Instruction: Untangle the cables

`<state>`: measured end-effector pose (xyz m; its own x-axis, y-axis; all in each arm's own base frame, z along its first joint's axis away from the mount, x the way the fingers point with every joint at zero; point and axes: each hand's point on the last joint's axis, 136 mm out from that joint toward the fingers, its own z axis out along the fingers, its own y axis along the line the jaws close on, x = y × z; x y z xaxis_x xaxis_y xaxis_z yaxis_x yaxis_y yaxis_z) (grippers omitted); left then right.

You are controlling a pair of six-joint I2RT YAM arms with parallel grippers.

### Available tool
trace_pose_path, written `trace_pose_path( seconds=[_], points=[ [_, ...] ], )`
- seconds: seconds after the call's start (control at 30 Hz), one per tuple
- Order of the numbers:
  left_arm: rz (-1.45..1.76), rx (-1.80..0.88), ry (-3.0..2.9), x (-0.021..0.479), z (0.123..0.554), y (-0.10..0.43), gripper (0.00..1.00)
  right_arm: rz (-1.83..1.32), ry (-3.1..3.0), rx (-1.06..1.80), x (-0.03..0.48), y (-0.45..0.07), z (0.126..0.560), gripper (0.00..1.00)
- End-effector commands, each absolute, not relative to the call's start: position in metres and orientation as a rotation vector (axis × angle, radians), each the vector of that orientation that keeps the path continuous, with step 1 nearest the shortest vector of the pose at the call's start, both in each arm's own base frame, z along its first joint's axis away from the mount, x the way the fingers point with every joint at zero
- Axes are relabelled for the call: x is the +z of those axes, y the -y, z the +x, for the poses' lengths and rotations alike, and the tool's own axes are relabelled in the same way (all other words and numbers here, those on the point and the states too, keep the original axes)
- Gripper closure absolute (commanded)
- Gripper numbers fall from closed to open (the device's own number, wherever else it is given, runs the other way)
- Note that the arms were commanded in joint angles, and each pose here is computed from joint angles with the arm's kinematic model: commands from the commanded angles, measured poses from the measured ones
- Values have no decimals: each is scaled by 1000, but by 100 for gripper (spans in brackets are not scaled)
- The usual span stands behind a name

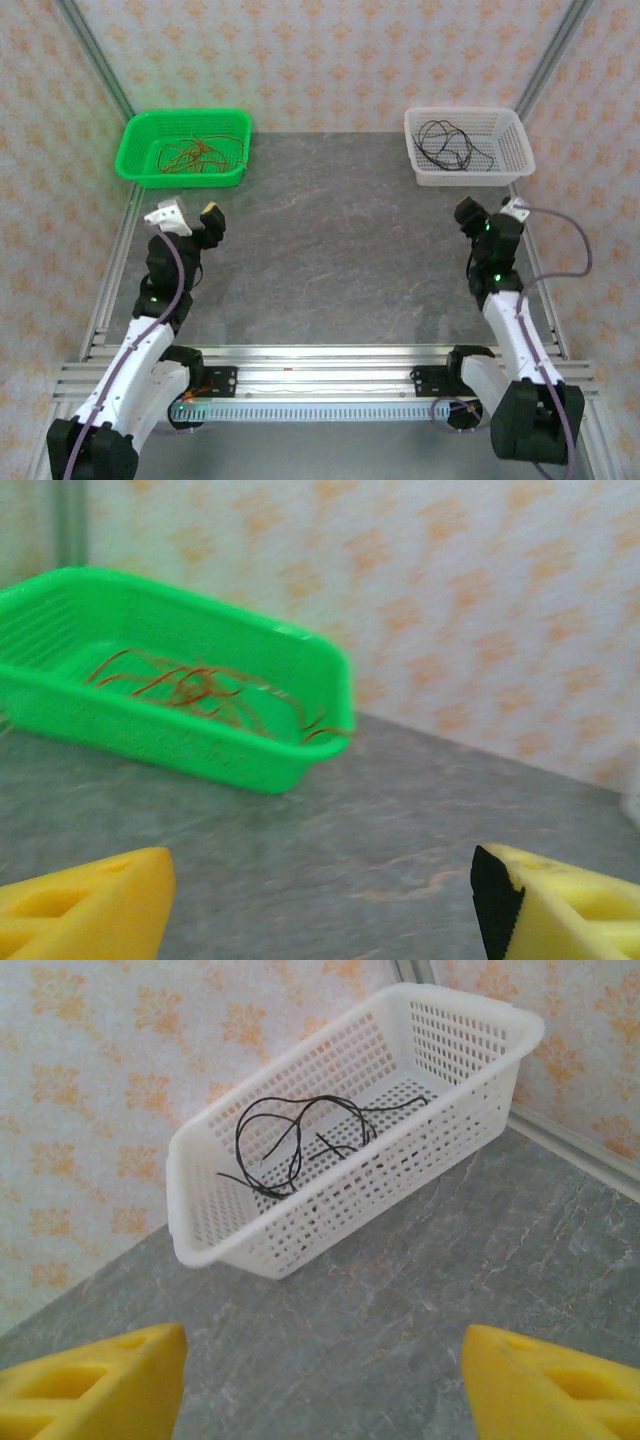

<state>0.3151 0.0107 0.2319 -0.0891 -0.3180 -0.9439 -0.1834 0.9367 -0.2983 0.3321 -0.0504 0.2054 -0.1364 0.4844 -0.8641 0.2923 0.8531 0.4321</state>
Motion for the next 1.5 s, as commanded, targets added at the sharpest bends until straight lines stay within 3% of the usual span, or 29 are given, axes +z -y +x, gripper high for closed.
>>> trace_pose_path(
  seconds=[0.0, 0.03, 0.2, 0.5, 0.63, 0.77, 0.8, 0.93, 1.47],
  points=[
    [-555, 114, -1411, 243, 300, -59, 21, 393, -1539, 152, 216, 36, 320, 20],
    [-574, 167, -1376, 234, 294, -67, 21, 361, -1515, 145, 210, 32, 316, 15],
    [-576, 306, -1330, 201, 284, -85, 20, 376, -1580, 108, 170, 31, 321, 15],
    [-506, 214, -1343, 171, 300, -77, 20, 283, -1534, 80, 162, 26, 329, 14],
    [-442, 187, -1479, 150, 324, -66, 20, 245, -1558, 82, 144, 21, 340, 14],
    [-421, 211, -1635, 131, 360, -64, 15, 173, -1735, 92, 120, 8, 379, 10],
    [-394, 211, -1593, 138, 359, -60, 13, 181, -1686, 96, 125, 9, 375, 0],
    [-391, 211, -1608, 135, 360, -60, 1, 203, -1696, 77, 125, 13, 376, 0],
    [-330, 180, -1618, 135, 365, -51, 1, 206, -1699, 72, 125, 13, 375, 0]
  ],
)
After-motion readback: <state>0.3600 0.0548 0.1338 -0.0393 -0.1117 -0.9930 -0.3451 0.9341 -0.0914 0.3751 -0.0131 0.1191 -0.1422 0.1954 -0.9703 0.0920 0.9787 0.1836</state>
